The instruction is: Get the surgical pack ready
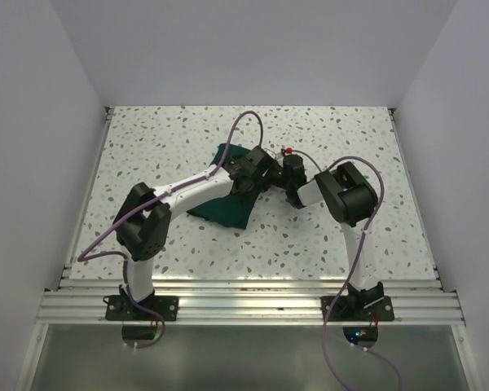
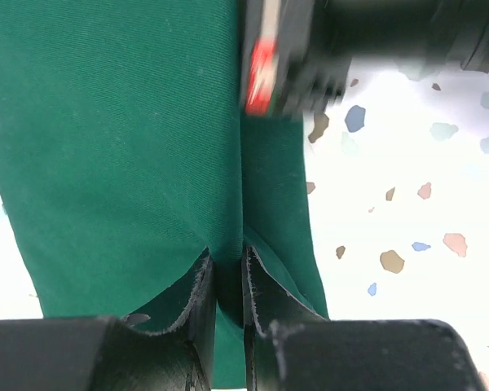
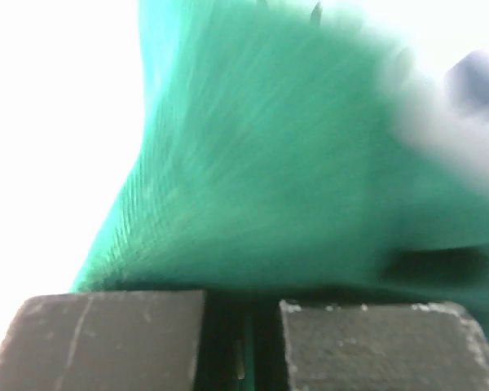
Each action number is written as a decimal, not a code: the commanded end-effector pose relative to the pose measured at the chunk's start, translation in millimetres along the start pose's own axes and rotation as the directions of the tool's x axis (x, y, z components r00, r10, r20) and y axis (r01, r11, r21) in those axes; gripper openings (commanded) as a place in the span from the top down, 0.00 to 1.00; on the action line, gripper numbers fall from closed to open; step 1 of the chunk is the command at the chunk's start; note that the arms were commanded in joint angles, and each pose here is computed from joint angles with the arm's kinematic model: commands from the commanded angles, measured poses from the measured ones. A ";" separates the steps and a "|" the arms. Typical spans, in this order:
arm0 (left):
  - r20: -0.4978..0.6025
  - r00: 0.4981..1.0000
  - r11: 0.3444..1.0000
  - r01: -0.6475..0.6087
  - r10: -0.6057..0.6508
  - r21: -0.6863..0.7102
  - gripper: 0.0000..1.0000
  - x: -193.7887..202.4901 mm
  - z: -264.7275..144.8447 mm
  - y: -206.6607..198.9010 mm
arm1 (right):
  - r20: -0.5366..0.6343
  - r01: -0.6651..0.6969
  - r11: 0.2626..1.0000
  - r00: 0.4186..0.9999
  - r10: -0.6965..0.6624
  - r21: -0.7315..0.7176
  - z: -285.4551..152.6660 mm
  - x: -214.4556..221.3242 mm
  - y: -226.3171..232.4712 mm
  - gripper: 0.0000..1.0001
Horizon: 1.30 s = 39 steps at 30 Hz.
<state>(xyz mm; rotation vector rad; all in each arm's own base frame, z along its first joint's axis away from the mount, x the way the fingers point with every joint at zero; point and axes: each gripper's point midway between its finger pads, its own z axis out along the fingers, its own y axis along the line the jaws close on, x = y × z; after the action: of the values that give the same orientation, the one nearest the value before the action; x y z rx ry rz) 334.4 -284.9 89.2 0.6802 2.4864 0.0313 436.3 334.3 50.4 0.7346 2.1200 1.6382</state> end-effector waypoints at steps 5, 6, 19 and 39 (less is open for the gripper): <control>-0.052 0.998 0.990 -0.015 0.023 0.138 1.00 18.6 -14.8 -25.6 | 0.131 0.045 0.997 0.991 -0.036 -0.067 -13.4 -84.4 22.6 1.00; -0.055 0.998 0.990 -0.011 0.019 0.139 1.00 19.6 -13.7 -25.0 | 0.115 0.049 0.997 0.992 -0.041 -0.065 -13.7 -87.4 23.0 1.00; -0.038 0.997 0.949 0.076 -0.068 0.307 0.53 6.2 -23.9 -28.1 | -0.272 0.262 0.938 0.942 -0.197 0.227 -70.1 -42.8 -26.9 0.99; 0.019 0.884 0.714 0.363 -0.466 0.598 0.95 -97.9 -9.0 47.0 | -0.482 0.329 0.944 0.823 -0.301 -0.027 -66.7 79.3 52.1 0.99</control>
<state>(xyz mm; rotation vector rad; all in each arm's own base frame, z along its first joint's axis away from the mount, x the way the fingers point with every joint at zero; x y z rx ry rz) 418.7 -265.8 147.5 0.2803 2.4512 -0.8157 343.6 331.2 125.6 -0.0763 2.4702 1.5850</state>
